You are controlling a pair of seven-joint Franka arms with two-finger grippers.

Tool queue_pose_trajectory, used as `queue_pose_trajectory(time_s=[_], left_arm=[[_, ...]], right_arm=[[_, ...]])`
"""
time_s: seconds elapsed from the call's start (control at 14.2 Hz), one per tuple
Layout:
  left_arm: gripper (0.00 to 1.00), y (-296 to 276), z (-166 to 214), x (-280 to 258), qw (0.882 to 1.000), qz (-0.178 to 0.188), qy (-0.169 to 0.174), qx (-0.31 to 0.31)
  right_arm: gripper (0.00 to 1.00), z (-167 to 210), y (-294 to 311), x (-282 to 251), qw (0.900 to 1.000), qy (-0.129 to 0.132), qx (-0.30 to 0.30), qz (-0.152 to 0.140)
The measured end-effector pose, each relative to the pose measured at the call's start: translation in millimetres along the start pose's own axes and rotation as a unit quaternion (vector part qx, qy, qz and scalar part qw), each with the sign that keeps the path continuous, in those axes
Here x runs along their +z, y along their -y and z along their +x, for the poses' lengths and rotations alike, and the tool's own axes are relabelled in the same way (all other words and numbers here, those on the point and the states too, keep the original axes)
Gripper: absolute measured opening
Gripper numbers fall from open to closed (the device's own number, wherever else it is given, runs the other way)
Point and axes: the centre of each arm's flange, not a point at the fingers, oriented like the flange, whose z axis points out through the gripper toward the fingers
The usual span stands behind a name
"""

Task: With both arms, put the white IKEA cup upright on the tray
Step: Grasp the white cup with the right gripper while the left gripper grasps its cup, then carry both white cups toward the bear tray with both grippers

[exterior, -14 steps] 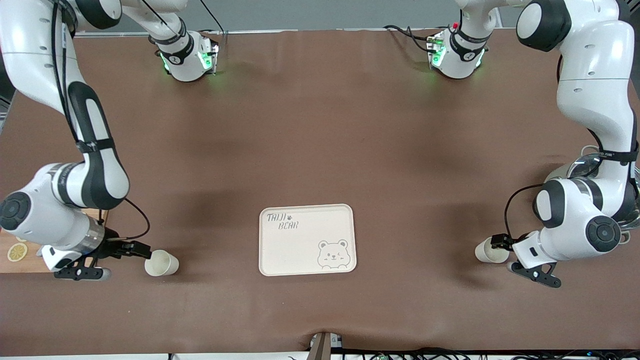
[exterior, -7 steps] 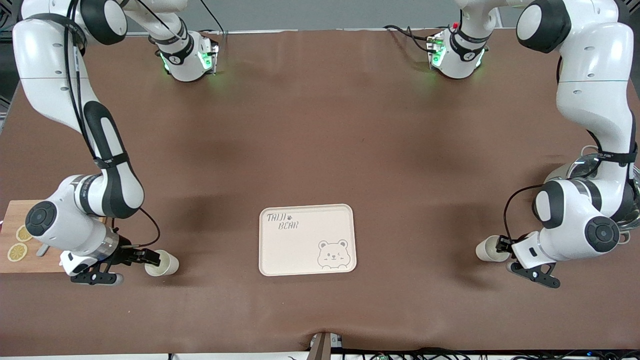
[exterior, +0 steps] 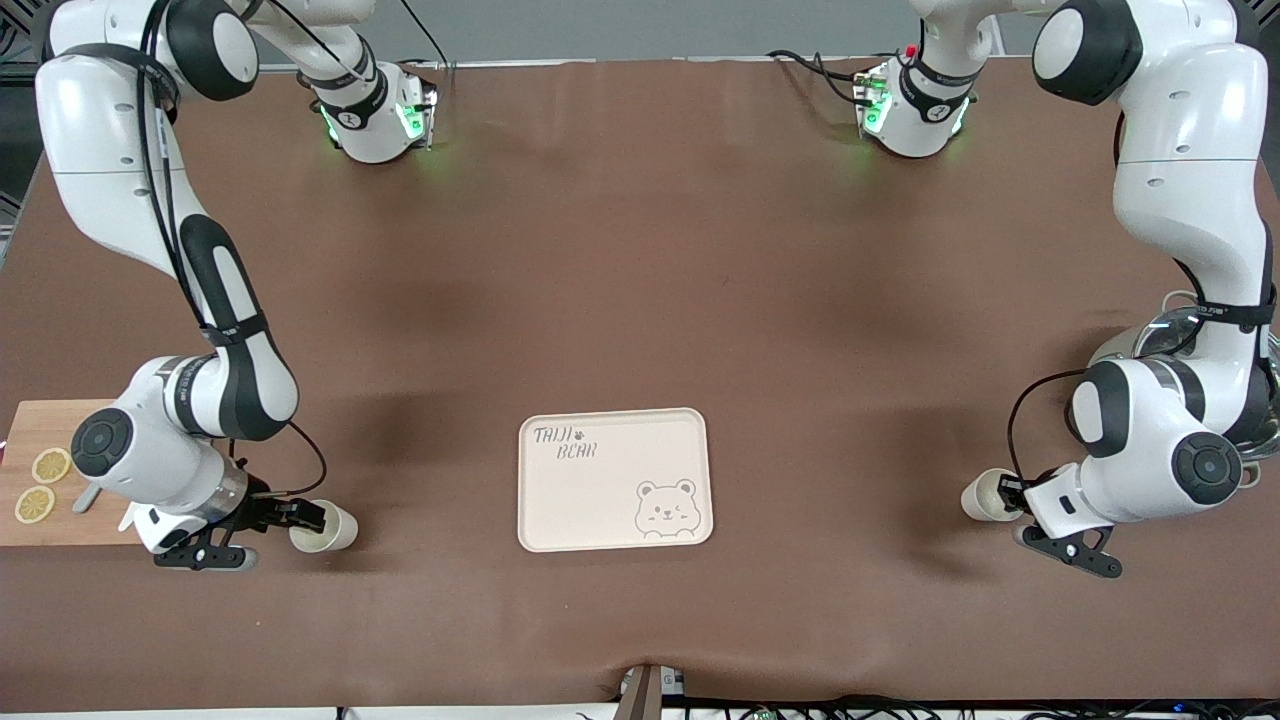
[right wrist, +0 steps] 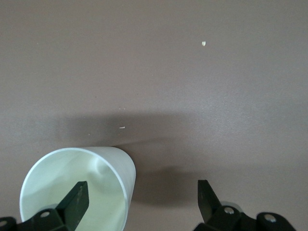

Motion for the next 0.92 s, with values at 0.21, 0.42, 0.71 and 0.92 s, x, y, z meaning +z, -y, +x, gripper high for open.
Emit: queue_pose_trajectory(time_s=[0.21,0.42,0.71,0.92], left_arm=[[0.04,-0.2,2.2,-3.4,1.000,0.001,-0.005,0.000],[0.04,-6.0,7.9,-9.6,1.000,-0.010,-0.016,-0.013],[0.04,-33.6,21.4,-22.7,0.998,-0.018,-0.021,-0.057],[0.04,-86.2,38.5,-34.2,0.995,-0.021,-0.008,-0.094]], right_arm=[[1.00,-0.3,0.3,1.1,1.000,0.001,0.000,0.000],[1.00,-0.3,2.0,1.2,1.000,0.001,-0.002,0.000],[0.88,-0.4,7.7,1.6,1.000,0.001,-0.006,0.001],[0.55,-0.5,11.0,1.9,1.000,0.001,-0.008,0.001]])
